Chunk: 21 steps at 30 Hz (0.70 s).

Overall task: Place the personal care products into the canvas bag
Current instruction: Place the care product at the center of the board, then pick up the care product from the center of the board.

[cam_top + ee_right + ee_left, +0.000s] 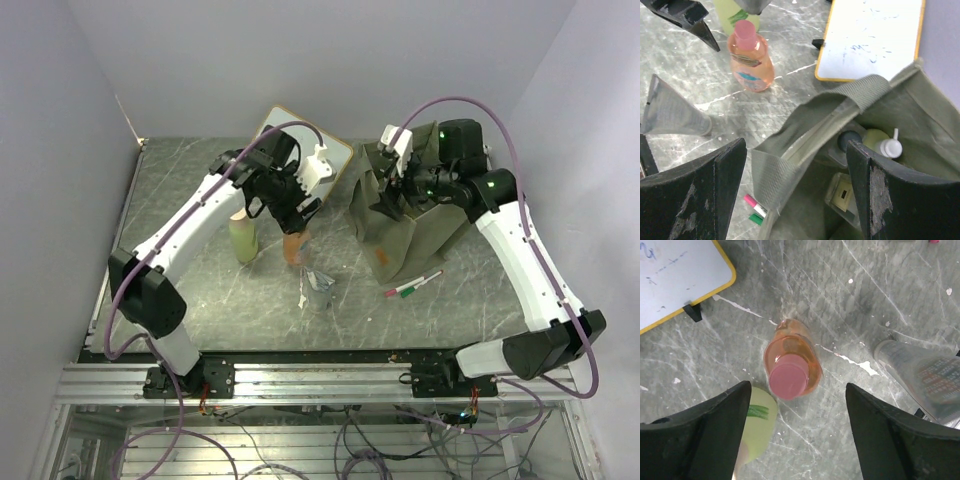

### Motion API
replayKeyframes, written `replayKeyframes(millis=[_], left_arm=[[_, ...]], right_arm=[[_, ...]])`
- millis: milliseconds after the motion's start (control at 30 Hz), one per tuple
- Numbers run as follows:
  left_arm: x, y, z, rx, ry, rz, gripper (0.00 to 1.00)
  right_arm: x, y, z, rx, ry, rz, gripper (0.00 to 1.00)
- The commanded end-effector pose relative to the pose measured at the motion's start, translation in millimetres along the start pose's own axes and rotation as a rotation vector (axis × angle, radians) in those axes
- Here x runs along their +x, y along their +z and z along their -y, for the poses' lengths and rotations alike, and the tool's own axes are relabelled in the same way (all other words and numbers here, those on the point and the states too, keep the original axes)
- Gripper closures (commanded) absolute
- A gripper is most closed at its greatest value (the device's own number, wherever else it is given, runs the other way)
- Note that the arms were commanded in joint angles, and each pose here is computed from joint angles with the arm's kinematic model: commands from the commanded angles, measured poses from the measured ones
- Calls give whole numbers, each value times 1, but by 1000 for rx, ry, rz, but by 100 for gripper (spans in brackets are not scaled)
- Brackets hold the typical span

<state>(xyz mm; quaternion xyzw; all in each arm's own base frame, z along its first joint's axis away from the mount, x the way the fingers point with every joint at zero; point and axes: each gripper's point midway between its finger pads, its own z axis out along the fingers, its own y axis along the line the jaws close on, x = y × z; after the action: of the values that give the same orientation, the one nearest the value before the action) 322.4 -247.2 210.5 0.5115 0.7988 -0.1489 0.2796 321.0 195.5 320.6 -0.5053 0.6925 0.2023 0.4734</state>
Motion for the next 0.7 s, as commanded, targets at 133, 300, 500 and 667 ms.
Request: replayKeyframes(millis=[133, 300, 500, 667], left_arm=[[-18, -68, -42, -200, -90, 199, 9], [3, -117, -93, -385, -255, 280, 8], [43, -171, -142, -645, -451, 340, 1], [59, -189, -150, -715, -483, 342, 0]], right_arm=[[-35, 29, -20, -65, -54, 56, 19], [-53, 67, -46, -137, -56, 60, 20], [-48, 127, -51, -100, 81, -11, 20], [-35, 162, -55, -47, 115, -80, 21]])
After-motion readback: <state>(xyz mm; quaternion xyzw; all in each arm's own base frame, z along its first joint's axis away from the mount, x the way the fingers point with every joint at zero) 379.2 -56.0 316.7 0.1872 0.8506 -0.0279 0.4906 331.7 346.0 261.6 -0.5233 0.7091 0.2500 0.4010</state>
